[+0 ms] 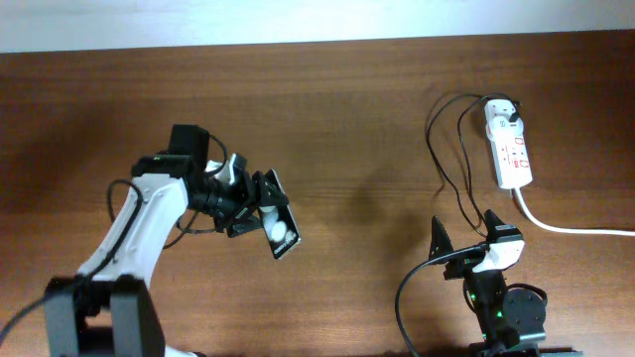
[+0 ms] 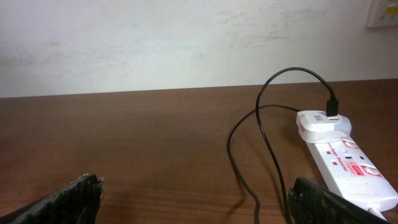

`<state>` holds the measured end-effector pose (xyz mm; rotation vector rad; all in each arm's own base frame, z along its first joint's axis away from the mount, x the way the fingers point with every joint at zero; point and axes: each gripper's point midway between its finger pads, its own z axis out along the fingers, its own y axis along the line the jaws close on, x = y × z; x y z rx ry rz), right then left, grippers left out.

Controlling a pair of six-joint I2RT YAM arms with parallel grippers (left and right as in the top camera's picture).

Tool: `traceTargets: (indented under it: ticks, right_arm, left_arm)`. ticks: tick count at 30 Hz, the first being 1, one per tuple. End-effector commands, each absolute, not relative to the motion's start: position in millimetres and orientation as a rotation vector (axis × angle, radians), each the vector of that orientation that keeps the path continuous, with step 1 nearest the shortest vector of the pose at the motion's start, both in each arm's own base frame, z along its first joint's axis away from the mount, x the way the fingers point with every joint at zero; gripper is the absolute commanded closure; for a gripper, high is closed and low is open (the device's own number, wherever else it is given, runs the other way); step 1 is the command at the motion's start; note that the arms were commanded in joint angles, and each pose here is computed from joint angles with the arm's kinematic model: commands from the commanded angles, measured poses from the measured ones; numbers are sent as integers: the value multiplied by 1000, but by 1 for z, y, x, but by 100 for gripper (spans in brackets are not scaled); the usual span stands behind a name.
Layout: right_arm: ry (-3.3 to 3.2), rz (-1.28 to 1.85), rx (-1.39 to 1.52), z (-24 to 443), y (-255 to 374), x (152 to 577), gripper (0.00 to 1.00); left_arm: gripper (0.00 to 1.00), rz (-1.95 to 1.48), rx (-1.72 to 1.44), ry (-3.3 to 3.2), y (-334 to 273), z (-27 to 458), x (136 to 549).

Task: Plug charger to phone and switch on socket
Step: 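Rotate the held phone upright and move it toward table center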

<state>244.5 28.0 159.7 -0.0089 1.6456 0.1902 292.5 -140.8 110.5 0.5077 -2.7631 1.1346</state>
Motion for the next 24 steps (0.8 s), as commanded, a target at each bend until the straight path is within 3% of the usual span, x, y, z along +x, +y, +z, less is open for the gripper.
traceTargets:
  ticks: [1, 6, 24]
  right_arm:
    - [1647, 188, -13, 157, 29, 244, 1]
    - [1647, 188, -13, 157, 29, 244, 1]
    - [1647, 188, -12, 157, 29, 244, 1]
  left_arm:
    - [36, 1298, 497, -2598, -159, 116, 291]
    - [36, 1474, 465, -2462, -173, 138, 288]
    - [36, 1513, 462, -2421, -176, 144, 287]
